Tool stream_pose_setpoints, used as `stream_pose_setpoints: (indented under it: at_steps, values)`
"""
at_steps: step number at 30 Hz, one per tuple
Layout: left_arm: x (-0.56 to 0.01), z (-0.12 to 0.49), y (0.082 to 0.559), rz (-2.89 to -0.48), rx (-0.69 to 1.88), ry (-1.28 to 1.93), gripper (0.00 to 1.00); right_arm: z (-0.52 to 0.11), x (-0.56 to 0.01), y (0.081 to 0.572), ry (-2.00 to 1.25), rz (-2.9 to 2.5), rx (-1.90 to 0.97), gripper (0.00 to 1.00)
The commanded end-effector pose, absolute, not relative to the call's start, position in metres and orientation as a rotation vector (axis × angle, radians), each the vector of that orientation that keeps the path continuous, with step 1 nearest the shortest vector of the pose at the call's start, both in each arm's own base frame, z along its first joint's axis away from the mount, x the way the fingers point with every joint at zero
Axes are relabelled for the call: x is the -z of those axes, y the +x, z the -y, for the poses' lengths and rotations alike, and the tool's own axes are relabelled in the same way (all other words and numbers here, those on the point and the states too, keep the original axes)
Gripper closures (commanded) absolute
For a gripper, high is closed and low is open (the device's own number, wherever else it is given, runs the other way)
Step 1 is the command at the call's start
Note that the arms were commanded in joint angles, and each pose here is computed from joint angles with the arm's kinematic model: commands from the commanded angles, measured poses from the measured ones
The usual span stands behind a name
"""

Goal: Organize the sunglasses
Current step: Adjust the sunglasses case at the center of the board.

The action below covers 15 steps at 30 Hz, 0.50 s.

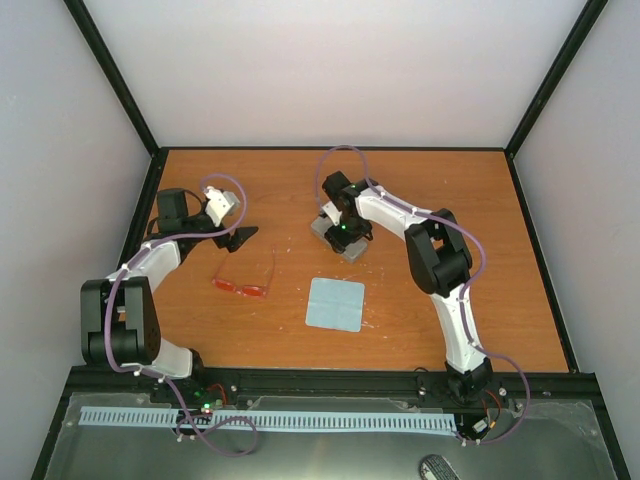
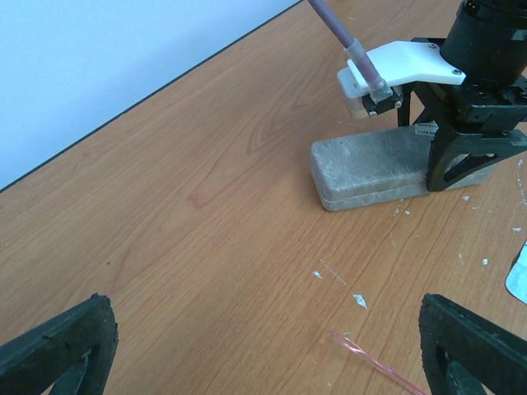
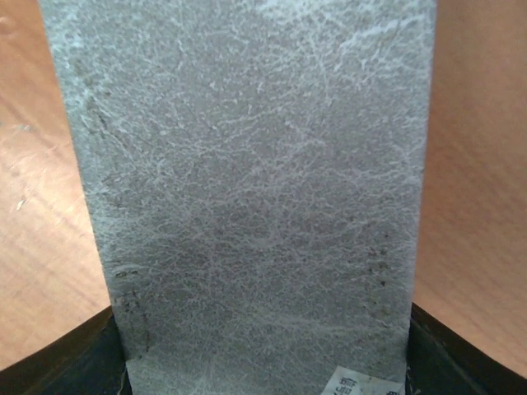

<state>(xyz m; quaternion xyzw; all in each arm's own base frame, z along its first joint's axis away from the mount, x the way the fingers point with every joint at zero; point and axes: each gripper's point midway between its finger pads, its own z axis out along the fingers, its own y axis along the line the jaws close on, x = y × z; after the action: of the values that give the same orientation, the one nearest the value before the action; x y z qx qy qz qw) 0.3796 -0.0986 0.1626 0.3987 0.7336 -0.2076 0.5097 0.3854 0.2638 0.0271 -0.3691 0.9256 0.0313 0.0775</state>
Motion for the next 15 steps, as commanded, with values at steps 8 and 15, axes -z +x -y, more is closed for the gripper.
stream_pose_setpoints:
  at_steps: [8,15]
  values:
    - [-0.168,0.098,0.381,-1.741,0.468,0.974,0.01,-0.264,-0.033,0.392,-1.056,-2.778,-0.06,0.21]
    - [-0.165,0.098,0.379,-1.746,0.467,0.974,0.01,-0.269,-0.036,0.393,-1.062,-2.769,-0.101,0.21]
